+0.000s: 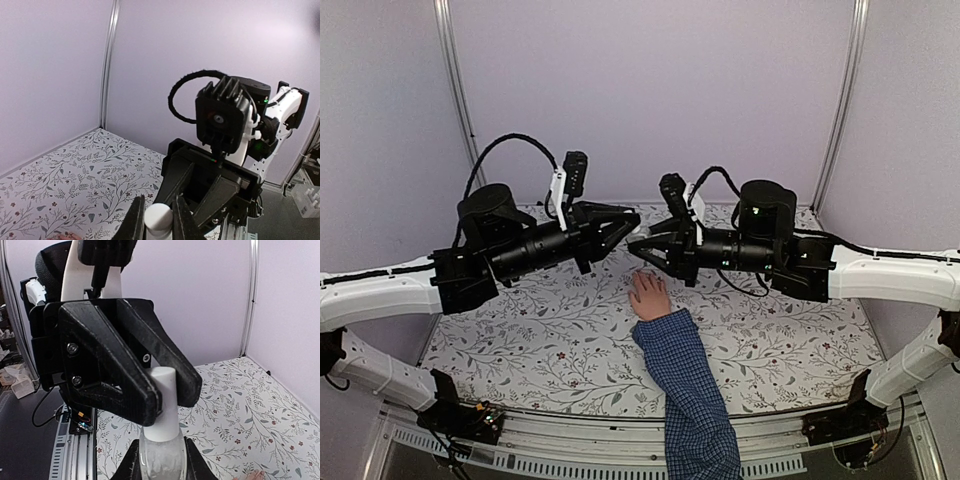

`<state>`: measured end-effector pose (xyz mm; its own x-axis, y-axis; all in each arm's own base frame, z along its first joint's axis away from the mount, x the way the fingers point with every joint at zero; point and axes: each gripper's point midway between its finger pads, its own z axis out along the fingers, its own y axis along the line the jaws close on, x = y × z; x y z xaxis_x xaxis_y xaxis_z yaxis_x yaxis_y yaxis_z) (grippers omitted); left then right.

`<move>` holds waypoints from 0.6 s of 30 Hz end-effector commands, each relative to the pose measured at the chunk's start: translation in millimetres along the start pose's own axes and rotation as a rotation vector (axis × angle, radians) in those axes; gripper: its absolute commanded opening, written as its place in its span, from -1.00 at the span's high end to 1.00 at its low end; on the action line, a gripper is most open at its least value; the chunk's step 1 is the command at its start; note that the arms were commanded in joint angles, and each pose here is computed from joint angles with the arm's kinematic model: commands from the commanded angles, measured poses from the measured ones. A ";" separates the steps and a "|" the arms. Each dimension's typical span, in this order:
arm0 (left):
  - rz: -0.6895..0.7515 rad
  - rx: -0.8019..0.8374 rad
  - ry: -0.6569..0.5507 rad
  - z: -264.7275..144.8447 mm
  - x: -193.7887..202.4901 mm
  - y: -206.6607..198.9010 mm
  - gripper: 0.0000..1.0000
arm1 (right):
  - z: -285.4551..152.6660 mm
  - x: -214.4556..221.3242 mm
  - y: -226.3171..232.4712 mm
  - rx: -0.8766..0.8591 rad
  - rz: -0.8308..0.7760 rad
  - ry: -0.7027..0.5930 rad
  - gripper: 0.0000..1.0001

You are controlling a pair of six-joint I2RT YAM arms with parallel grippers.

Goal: Paint the nails
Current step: Unscrew the nail polish bottle.

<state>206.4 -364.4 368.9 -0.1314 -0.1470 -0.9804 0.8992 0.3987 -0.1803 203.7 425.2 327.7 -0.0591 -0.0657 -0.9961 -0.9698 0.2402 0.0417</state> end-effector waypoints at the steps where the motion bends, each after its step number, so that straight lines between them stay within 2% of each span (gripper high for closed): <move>1: -0.065 -0.122 -0.014 12.0 -3.0 18.8 1.00 | -9.6 -24.0 -30.8 0.179 0.028 -0.047 1.00; 5: -0.112 -0.198 0.008 18.3 5.5 31.1 1.00 | -7.3 -21.2 -40.2 0.237 0.023 -0.030 1.00; 11: -0.104 -0.229 0.002 14.3 3.1 35.6 1.00 | -7.6 -17.1 -44.1 0.260 0.024 -0.021 1.00; 14: -0.091 -0.228 -0.001 11.9 0.0 35.2 0.79 | -7.6 -16.1 -43.0 0.254 0.025 -0.019 1.00; 18: -0.067 -0.201 -0.030 0.3 -13.2 33.0 0.27 | -7.3 -12.4 -41.8 0.246 0.026 -0.011 1.00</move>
<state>236.9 -369.2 358.7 -0.2291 -0.1894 -0.9548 0.7962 0.5278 -0.2958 229.7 416.0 318.5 -0.0852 -0.1034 -0.9910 -0.9136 0.4050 0.0363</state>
